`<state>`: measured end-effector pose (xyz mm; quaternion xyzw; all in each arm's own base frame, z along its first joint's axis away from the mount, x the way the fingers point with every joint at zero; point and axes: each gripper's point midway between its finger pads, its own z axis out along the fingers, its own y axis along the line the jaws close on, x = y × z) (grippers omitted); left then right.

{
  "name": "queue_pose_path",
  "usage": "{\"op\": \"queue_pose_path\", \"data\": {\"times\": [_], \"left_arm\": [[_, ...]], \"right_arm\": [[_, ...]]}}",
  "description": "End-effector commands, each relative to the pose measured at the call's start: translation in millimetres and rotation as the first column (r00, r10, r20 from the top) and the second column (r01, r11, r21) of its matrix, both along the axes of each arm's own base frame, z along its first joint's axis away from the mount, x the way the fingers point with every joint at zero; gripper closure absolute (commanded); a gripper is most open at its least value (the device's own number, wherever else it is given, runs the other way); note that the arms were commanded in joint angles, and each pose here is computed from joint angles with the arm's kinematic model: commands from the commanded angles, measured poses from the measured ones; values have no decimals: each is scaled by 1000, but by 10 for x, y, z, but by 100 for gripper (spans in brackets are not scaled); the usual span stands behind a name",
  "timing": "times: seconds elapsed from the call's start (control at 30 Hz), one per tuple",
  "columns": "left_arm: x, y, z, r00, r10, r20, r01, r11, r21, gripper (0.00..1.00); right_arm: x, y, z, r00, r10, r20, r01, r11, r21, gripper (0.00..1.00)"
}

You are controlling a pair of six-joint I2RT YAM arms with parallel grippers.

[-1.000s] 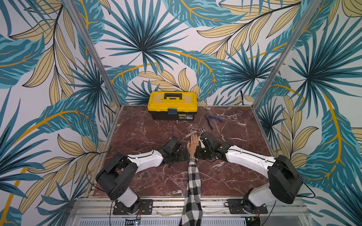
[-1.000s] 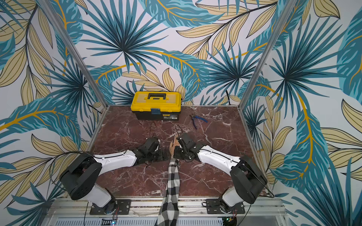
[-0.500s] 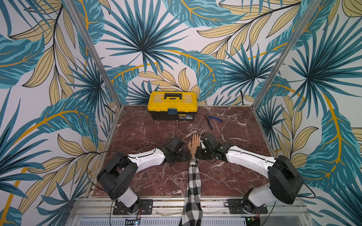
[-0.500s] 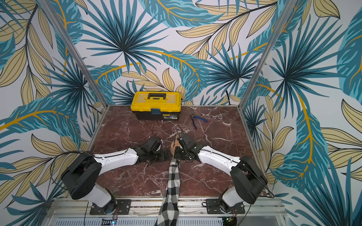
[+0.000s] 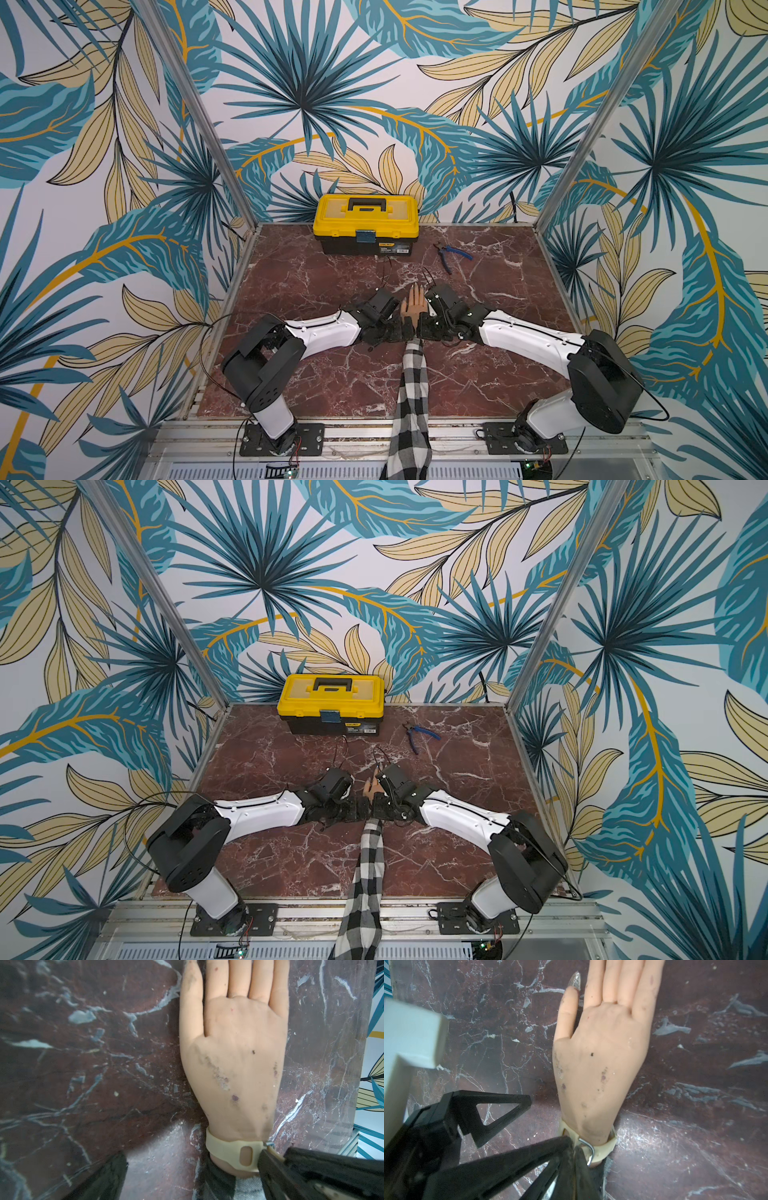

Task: Take off the watch
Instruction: Untie the watch from the hand.

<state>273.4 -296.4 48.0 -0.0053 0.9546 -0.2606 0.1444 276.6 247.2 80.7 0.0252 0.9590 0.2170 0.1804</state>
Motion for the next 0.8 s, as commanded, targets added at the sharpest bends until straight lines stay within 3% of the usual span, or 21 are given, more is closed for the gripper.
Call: {"op": "queue_pose_path", "data": {"times": [0.0,0.43,0.77], "left_arm": [[-26,111,-178,1000,11,-12,-10,997,74,1],[-105,220,-422,998,28,-56,-21,992,126,0],[-142,271,-445,998,37,-55,-30,991,129,0]], "right_arm": [[-78,-134,-103,1000,2,-17,-3,998,-55,100],[-231,-463,-287,999,-4,-50,-6,980,-198,100],[-162,-311,-365,997,16,-72,-28,985,-167,100]]}}
